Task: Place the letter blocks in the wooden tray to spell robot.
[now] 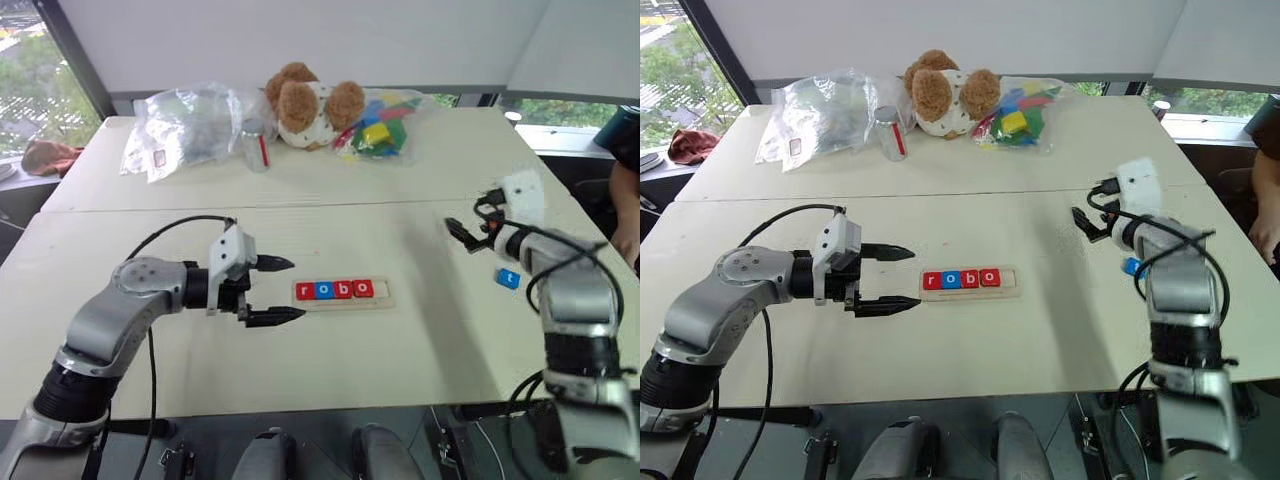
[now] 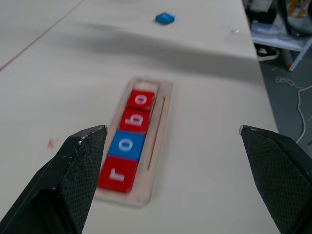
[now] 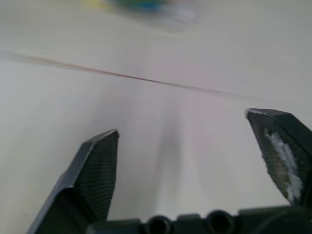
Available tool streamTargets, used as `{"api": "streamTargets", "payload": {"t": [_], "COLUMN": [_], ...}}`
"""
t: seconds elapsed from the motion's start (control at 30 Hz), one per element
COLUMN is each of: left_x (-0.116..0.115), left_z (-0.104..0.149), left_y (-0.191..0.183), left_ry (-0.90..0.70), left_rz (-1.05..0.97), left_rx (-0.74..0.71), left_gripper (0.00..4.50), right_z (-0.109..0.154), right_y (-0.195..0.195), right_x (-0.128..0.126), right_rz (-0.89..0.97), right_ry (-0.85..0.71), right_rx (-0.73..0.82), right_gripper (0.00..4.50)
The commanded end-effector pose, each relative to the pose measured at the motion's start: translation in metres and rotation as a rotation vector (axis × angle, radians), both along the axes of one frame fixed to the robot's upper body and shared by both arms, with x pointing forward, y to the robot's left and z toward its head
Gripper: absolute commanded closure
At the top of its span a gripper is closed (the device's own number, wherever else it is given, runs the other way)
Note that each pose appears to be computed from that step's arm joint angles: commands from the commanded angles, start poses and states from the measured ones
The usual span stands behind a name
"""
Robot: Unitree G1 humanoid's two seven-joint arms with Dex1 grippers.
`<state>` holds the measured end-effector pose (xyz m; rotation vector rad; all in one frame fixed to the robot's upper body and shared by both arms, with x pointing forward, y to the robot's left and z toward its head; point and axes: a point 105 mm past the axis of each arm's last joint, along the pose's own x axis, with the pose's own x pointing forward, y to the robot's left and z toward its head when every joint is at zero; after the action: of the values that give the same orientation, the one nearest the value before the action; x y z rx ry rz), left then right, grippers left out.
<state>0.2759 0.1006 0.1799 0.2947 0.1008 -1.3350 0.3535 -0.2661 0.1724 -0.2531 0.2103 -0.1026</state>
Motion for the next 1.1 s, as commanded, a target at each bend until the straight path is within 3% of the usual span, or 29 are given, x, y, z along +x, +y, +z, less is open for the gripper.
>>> {"api": "streamTargets", "payload": {"t": [0.03, 0.3, 0.53, 0.83, 0.93, 1.07, 1.1], "left_x": [-0.002, 0.006, 0.006, 0.009, 0.009, 0.01, 0.01], "left_z": [0.009, -0.003, -0.012, -0.012, -0.012, -0.011, -0.011], "left_y": [-0.014, -0.022, -0.023, -0.02, -0.019, -0.019, -0.018], "left_ry": [-0.028, -0.001, 0.014, 0.003, 0.0, -0.002, -0.002], "left_rz": [-0.06, -0.082, -0.071, -0.045, -0.042, -0.035, -0.034], "left_rx": [-0.028, -0.034, -0.023, -0.016, -0.016, -0.016, -0.016], "left_gripper": [0.0, 0.0, 0.0, 0.0, 0.0, 0.0, 0.0], "right_z": [-0.005, -0.052, -0.078, -0.092, -0.092, -0.093, -0.093], "right_y": [-0.007, -0.019, -0.011, -0.035, -0.035, -0.03, -0.028], "right_x": [-0.038, -0.07, -0.048, -0.027, -0.023, -0.023, -0.023], "right_rz": [-0.235, -0.481, -0.438, -0.49, -0.486, -0.478, -0.471], "right_ry": [-0.036, 0.051, 0.1, 0.104, 0.092, 0.092, 0.097], "right_rx": [0.022, 0.124, 0.269, 0.232, 0.235, 0.256, 0.256], "right_gripper": [0.05, 0.05, 0.05, 0.05, 0.94, 3.07, 3.32]}}
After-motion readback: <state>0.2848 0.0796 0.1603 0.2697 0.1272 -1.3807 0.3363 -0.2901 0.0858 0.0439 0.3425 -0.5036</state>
